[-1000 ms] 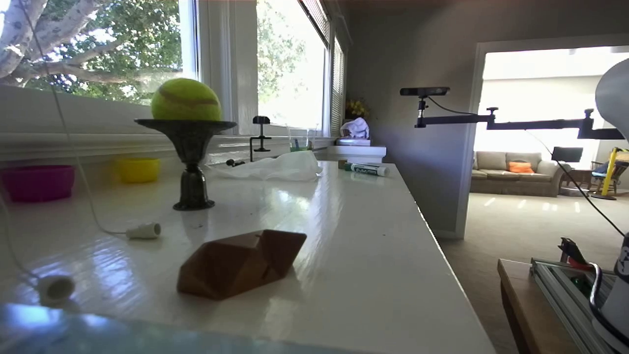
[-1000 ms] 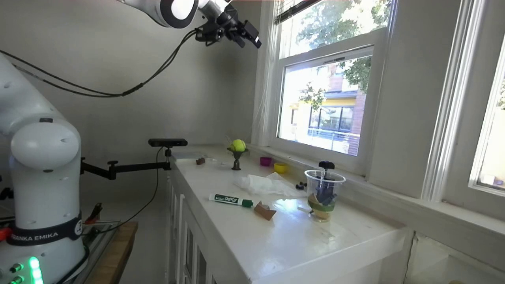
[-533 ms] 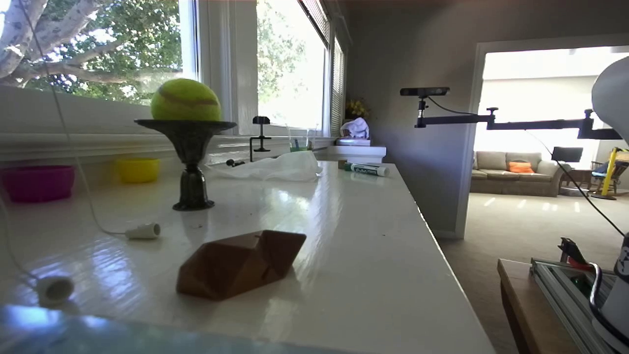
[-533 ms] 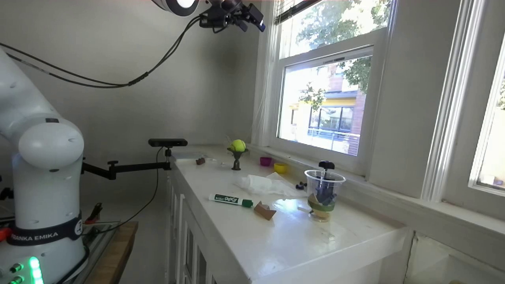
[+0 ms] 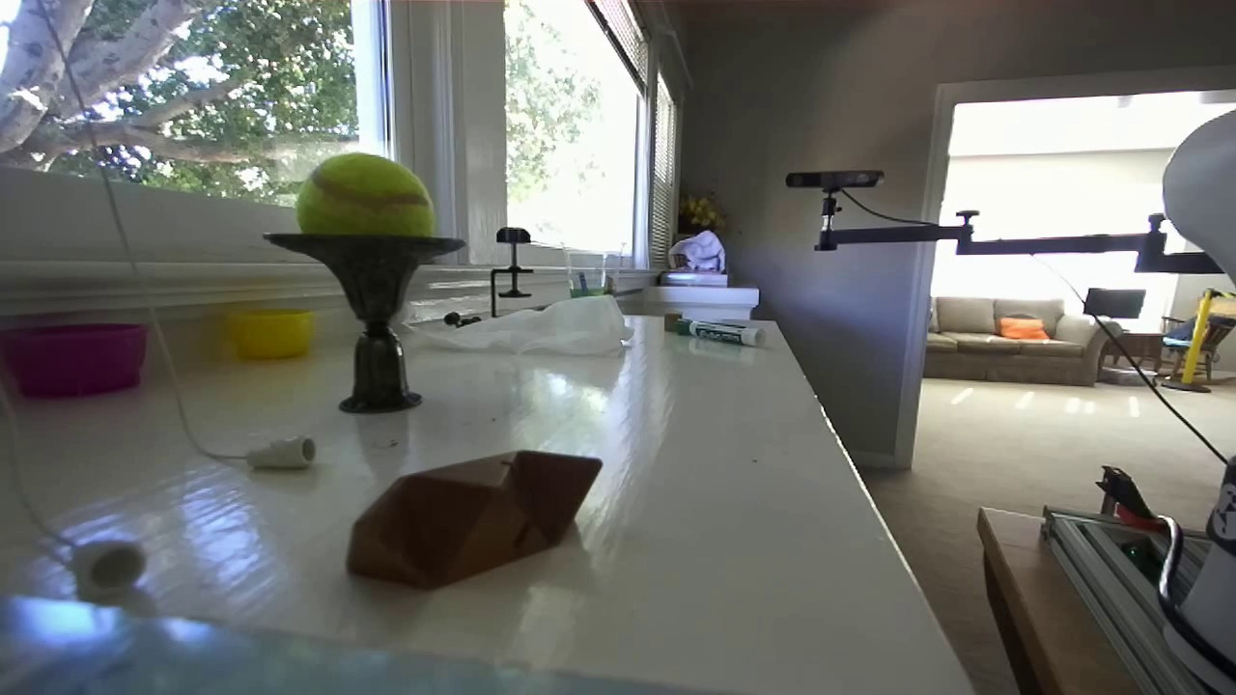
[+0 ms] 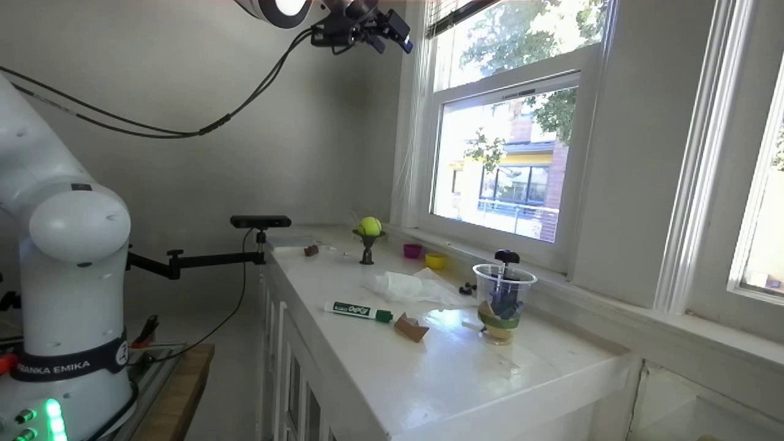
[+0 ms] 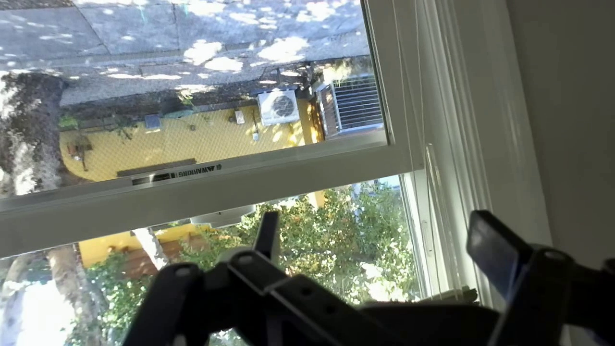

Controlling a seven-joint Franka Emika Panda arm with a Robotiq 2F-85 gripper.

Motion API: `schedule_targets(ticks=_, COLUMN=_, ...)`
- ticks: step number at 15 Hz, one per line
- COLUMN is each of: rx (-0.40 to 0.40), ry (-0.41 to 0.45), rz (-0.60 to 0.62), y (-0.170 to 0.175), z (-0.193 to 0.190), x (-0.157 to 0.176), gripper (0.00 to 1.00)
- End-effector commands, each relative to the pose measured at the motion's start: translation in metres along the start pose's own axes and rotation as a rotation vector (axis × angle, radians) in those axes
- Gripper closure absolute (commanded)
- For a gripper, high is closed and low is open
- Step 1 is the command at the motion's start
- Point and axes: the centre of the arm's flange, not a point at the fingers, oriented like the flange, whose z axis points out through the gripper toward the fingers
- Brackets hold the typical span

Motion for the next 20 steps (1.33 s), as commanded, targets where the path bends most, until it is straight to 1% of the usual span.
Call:
schedule_targets(ticks=1, rx=0.028, ry=-0.005, rz=-0.072, y=0.022, z=0.014, x=-0.007, gripper=0.00)
schedule_targets(ticks=3, rx=0.042, ry=0.004, rz=-0.137, y=0.026, z=0.023, x=-0.005, gripper=0.00)
schedule_targets(ticks=5, rx=0.076, ry=0.024, rz=-0.200, y=0.024, z=0.028, x=0.004, gripper=0.00)
schedule_targets(ticks=7, rx=0.108, ry=0.045, rz=-0.242, y=0.017, z=0.031, x=0.010, gripper=0.00)
schedule_targets(ticks=10, rx=0.172, ry=0.051, rz=-0.283, y=0.000, z=0.036, x=0.018, gripper=0.00)
schedule_targets(ticks=12, rx=0.205, ry=0.049, rz=-0.294, y=-0.008, z=0.048, x=0.023, gripper=0.00)
schedule_targets(ticks=17, rx=0.221, ry=0.043, rz=-0.276, y=-0.014, z=0.068, x=0.031, gripper=0.00)
schedule_targets(ticks=20, rx=0.215, ry=0.054, rz=-0.276, y=-0.019, z=0.077, x=0.040, gripper=0.00)
